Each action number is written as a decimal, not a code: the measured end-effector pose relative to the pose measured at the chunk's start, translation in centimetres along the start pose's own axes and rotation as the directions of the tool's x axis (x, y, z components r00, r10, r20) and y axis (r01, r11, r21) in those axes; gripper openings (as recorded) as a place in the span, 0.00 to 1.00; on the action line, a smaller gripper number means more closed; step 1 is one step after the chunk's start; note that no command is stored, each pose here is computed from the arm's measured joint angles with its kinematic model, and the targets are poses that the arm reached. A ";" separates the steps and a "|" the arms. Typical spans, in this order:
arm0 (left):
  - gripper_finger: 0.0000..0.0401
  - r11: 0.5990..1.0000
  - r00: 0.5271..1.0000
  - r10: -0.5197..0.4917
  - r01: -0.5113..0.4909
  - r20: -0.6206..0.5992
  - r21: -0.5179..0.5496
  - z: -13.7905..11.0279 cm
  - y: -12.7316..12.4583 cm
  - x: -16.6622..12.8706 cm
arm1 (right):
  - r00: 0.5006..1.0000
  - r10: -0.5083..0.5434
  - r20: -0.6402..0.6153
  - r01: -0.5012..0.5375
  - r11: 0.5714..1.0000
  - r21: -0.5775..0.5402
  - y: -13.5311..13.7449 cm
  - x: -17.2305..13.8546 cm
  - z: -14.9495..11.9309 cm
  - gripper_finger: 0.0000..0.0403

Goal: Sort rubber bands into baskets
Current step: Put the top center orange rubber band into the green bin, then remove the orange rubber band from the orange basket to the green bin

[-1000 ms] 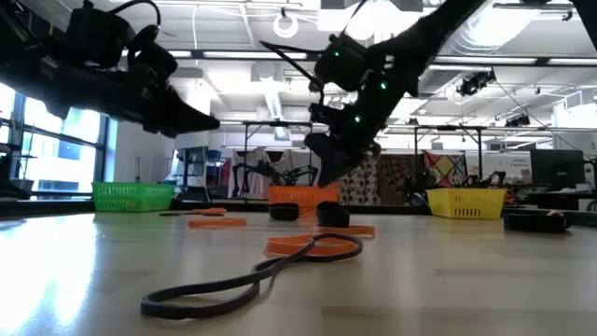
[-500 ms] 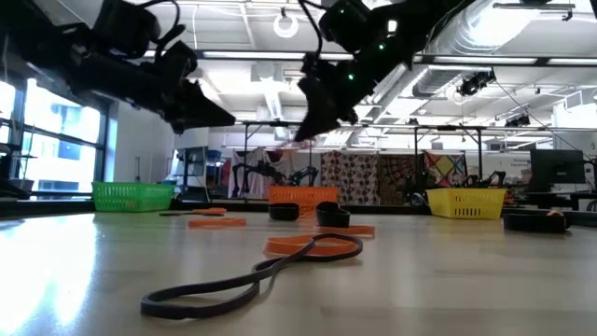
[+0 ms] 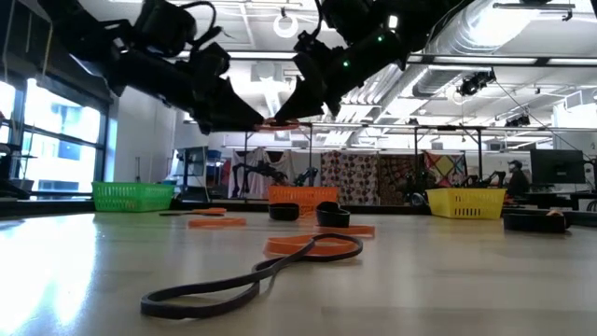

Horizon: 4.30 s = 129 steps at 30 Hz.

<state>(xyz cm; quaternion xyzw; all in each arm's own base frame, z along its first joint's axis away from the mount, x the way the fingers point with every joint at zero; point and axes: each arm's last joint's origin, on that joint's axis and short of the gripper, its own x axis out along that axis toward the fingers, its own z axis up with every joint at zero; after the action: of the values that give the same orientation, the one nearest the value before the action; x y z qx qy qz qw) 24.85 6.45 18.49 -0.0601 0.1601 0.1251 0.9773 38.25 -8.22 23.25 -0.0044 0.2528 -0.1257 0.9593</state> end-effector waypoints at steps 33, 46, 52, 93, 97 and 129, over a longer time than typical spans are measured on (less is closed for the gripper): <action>0.00 0.929 0.922 0.358 -0.368 -0.150 -0.044 2.6 5.8 -5.5 | 0.989 -0.145 -0.002 0.144 0.984 -0.102 -1.6 0.0 0.0 0.36; 0.00 0.674 0.618 0.606 -0.734 -0.501 -0.090 1.8 8.1 -9.6 | 0.978 -0.193 -0.078 0.188 0.980 -0.067 -5.3 -0.1 -0.9 0.23; 0.00 0.524 0.452 0.674 -0.850 -0.584 -0.054 0.9 9.3 -11.0 | 0.978 -0.181 -0.101 0.173 0.981 -0.086 -5.8 -0.2 -1.2 0.13; 0.25 0.596 0.259 0.585 -0.780 -0.769 0.191 -0.5 14.2 -7.1 | 0.972 -0.135 -0.193 0.112 0.986 -0.125 -5.6 -0.3 -2.1 0.10; 0.26 0.603 0.268 0.592 -0.773 -0.760 0.198 -0.2 14.0 -7.3 | 0.968 -0.140 -0.208 0.117 0.986 -0.119 -6.0 -0.4 -2.3 0.14; 0.02 0.810 0.764 0.522 -0.583 -0.380 -0.060 5.3 12.8 -7.3 | 0.828 0.055 -0.558 0.004 0.995 0.104 -15.2 7.9 0.9 0.24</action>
<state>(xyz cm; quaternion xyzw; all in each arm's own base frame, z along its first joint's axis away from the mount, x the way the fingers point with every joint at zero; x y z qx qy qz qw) 16.35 17.99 24.87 -0.1166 0.3281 0.4092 0.8434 41.68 -24.94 21.28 0.0844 0.5159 -0.1210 0.8439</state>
